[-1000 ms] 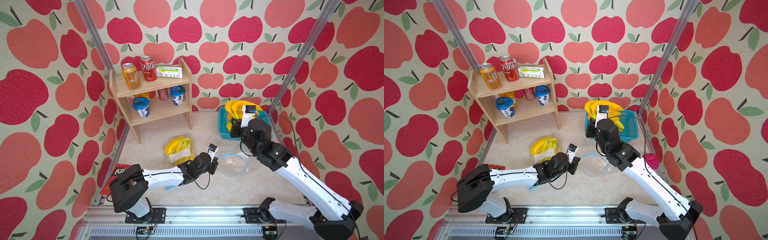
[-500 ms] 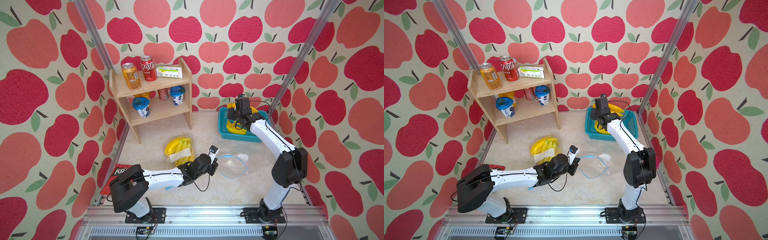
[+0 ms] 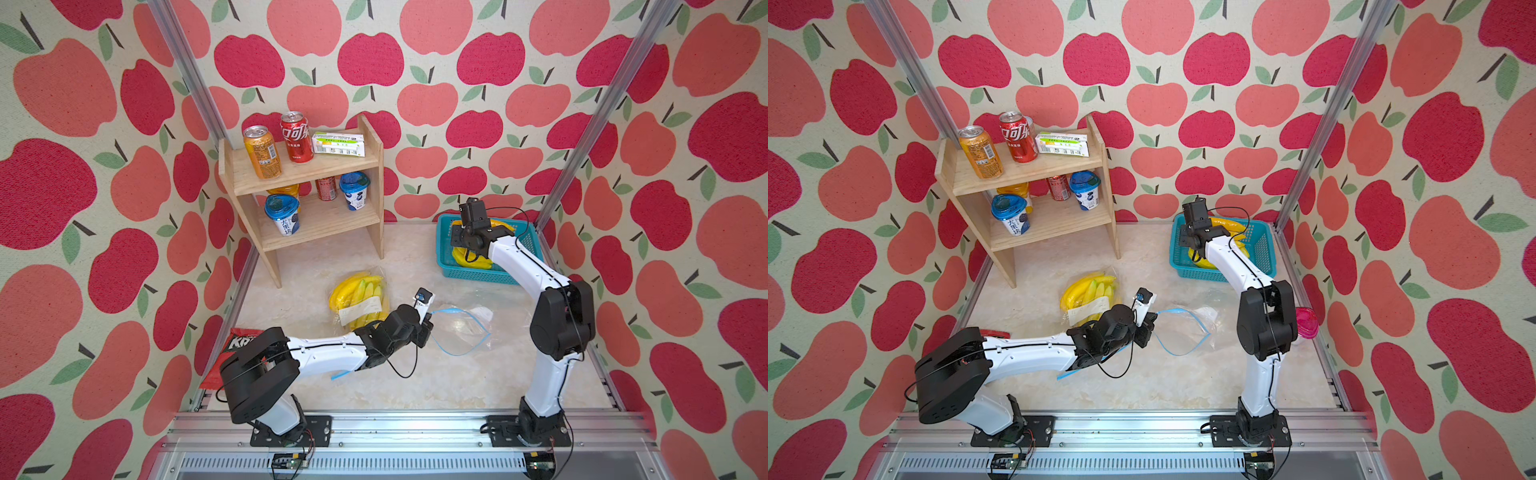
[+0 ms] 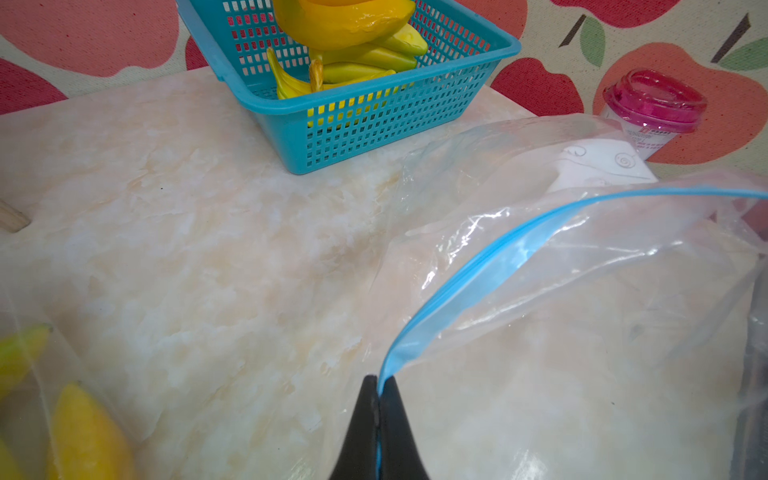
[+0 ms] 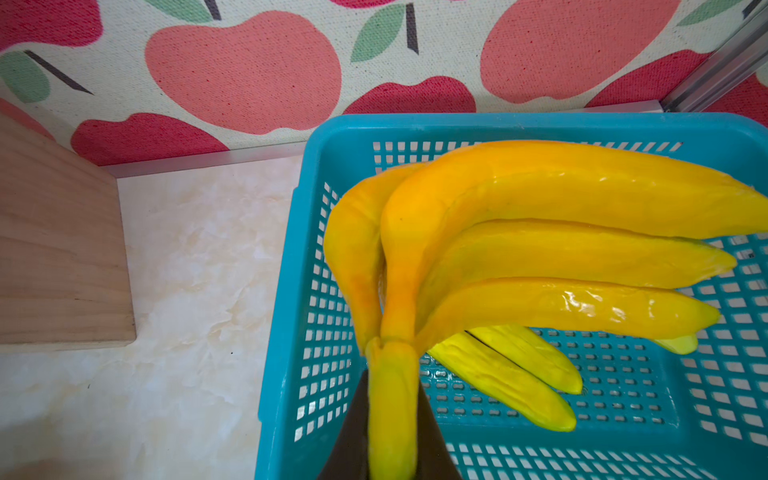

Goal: Open the zip-top bag and take out the banana
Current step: Place the banana in the basket.

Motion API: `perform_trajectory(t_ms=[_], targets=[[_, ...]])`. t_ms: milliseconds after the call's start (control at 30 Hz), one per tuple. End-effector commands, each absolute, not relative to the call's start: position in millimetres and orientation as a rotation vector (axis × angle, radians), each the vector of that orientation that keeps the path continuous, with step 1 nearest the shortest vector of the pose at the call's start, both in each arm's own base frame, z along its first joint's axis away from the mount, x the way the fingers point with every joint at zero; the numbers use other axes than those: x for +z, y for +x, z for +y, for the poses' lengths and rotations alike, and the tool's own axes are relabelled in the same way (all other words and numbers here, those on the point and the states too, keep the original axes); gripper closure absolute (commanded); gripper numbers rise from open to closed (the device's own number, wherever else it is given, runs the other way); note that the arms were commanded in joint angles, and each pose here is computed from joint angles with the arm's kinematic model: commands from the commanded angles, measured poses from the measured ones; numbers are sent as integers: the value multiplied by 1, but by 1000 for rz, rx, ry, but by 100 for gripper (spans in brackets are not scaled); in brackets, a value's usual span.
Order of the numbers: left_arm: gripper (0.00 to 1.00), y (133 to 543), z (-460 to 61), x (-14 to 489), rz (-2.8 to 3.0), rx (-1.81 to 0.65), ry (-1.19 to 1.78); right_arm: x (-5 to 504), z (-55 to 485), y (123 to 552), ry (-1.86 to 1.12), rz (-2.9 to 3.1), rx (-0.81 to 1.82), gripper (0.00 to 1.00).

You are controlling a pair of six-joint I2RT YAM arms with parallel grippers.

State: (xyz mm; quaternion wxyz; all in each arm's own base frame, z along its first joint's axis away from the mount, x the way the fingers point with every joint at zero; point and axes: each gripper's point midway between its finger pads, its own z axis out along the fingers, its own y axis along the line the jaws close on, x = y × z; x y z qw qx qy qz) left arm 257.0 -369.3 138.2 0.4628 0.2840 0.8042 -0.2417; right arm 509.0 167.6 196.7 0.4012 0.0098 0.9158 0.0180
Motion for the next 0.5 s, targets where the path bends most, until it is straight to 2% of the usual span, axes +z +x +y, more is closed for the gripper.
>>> perform_trajectory(t_ms=[0, 233, 467], targets=[[98, 258, -368, 134, 1989, -601, 690, 207, 158, 493, 81, 2355, 20, 100], [98, 257, -373, 130, 1998, -625, 697, 201, 159, 491, -15, 2262, 28, 100], [98, 258, -369, 131, 2001, -611, 691, 240, 163, 509, -54, 2094, -2, 100]])
